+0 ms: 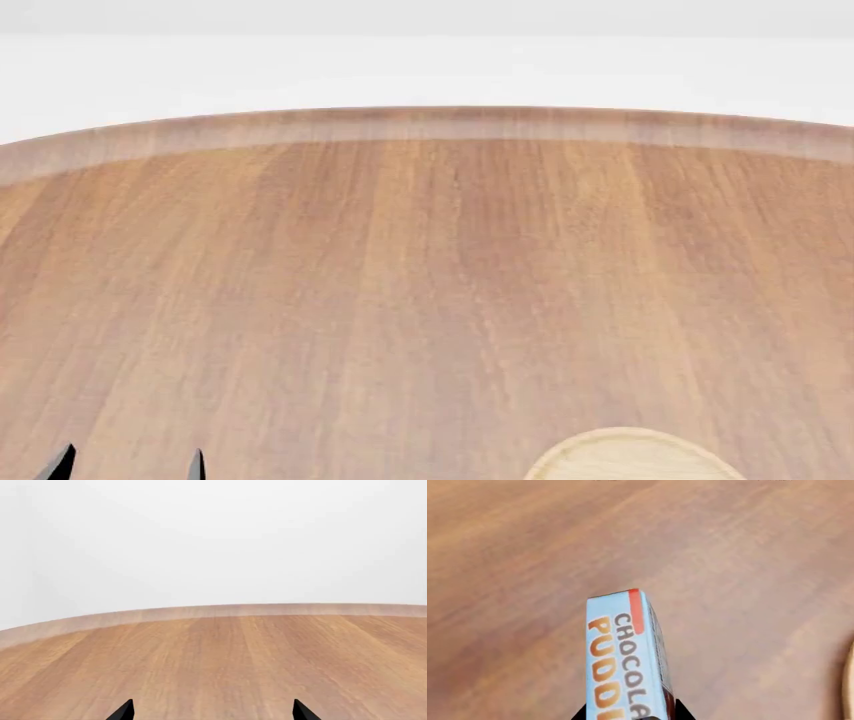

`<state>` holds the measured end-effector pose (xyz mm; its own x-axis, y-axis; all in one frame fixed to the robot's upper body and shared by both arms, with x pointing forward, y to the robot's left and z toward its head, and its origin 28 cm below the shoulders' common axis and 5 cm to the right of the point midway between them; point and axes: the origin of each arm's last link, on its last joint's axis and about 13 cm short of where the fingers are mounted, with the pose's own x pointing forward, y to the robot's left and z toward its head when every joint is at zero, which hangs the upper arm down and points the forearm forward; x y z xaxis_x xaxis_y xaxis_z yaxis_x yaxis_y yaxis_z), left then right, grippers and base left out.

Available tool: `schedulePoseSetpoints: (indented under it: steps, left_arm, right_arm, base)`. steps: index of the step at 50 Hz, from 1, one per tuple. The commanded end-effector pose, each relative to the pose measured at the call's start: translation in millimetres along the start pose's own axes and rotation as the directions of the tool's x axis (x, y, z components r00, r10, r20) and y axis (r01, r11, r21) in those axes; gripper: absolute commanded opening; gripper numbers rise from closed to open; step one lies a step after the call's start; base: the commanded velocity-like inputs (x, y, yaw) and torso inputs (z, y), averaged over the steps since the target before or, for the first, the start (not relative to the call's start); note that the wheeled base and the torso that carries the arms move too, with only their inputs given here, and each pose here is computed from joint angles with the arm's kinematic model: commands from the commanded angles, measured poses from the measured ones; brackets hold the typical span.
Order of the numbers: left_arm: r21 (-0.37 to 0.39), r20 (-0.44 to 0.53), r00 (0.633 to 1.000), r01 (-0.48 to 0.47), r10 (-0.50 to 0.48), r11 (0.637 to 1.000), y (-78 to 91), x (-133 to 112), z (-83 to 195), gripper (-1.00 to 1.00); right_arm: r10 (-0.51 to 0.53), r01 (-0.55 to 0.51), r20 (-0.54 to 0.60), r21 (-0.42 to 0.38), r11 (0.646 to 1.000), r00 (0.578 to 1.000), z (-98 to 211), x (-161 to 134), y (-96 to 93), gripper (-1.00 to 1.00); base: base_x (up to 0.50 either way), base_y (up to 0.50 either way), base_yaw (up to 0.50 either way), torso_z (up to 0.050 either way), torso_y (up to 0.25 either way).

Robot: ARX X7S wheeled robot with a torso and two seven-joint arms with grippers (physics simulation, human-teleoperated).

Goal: Put the chocolate pudding to the left of the plate.

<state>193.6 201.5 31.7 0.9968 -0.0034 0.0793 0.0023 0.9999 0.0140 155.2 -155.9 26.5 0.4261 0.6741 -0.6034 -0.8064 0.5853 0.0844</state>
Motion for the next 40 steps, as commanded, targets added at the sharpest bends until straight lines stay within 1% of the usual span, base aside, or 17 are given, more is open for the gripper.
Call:
schedulePoseSetpoints:
  steps: [1,7,10,14,16,24,29,34,35,40]
  left_arm:
    - [0.000,-0.001,1.000,0.001,-0.001,1.000,-0.2,0.0,-0.8,1.00]
    - [0.001,-0.002,1.000,0.001,-0.001,1.000,-0.5,0.4,-1.3,1.00]
    - [0.000,-0.001,1.000,0.001,-0.001,1.000,-0.7,0.2,-0.6,1.00]
    - [0.000,-0.001,1.000,0.002,-0.002,1.000,-0.7,0.4,-1.5,1.00]
    - [0.000,-0.002,1.000,0.002,-0.002,1.000,-0.6,0.1,-1.4,1.00]
    - [0.002,-0.002,1.000,0.006,-0.006,1.000,-1.2,-0.3,-2.1,1.00]
    - [0.003,-0.001,1.000,0.004,-0.004,1.000,-0.9,-0.1,-2.0,1.00]
    - [0.004,-0.002,1.000,0.005,-0.005,1.000,-1.0,0.0,-2.9,1.00]
    - [0.004,-0.001,1.000,0.006,-0.006,1.000,-1.2,-0.1,-3.3,1.00]
    - [0.006,-0.001,1.000,0.008,-0.008,1.000,-1.5,-0.4,-2.9,1.00]
  right_arm:
    - [0.023,-0.023,0.016,-0.012,1.000,1.000,1.2,0.3,3.6,-1.00]
    - [0.002,0.000,0.034,-0.036,0.999,0.999,8.5,-2.0,1.1,-1.00]
    - [-0.026,0.030,0.055,-0.074,0.997,0.998,17.2,-4.6,-1.7,-1.00]
    - [-0.040,0.047,0.076,-0.088,0.995,0.996,26.6,-7.3,-4.4,-1.00]
    - [-0.064,0.073,0.085,-0.106,0.992,0.994,30.7,-7.5,-6.6,-1.00]
    - [-0.073,0.085,0.113,-0.109,0.990,0.991,39.0,-6.9,-11.4,-1.00]
    - [-0.072,0.087,0.124,-0.118,0.989,0.990,44.8,-1.2,-17.7,-1.00]
    - [-0.081,0.098,0.145,-0.111,0.989,0.986,50.9,1.5,-26.2,-1.00]
    - [-0.086,0.105,0.153,-0.120,0.987,0.984,52.4,1.9,-27.9,-1.00]
    - [-0.104,0.125,0.193,-0.101,0.987,0.976,59.8,3.6,-38.9,-1.00]
  base:
    - [0.00,0.00,0.00,0.000,0.000]
    - [0.00,0.00,0.00,0.000,0.000]
    - [0.00,0.00,0.00,0.000,0.000]
    - [0.00,0.00,0.00,0.000,0.000]
    - [0.00,0.00,0.00,0.000,0.000]
    - [0.00,0.00,0.00,0.000,0.000]
    - [0.00,0.00,0.00,0.000,0.000]
    - [0.00,0.00,0.00,0.000,0.000]
    - [0.00,0.00,0.00,0.000,0.000]
    - [0.00,0.00,0.00,0.000,0.000]
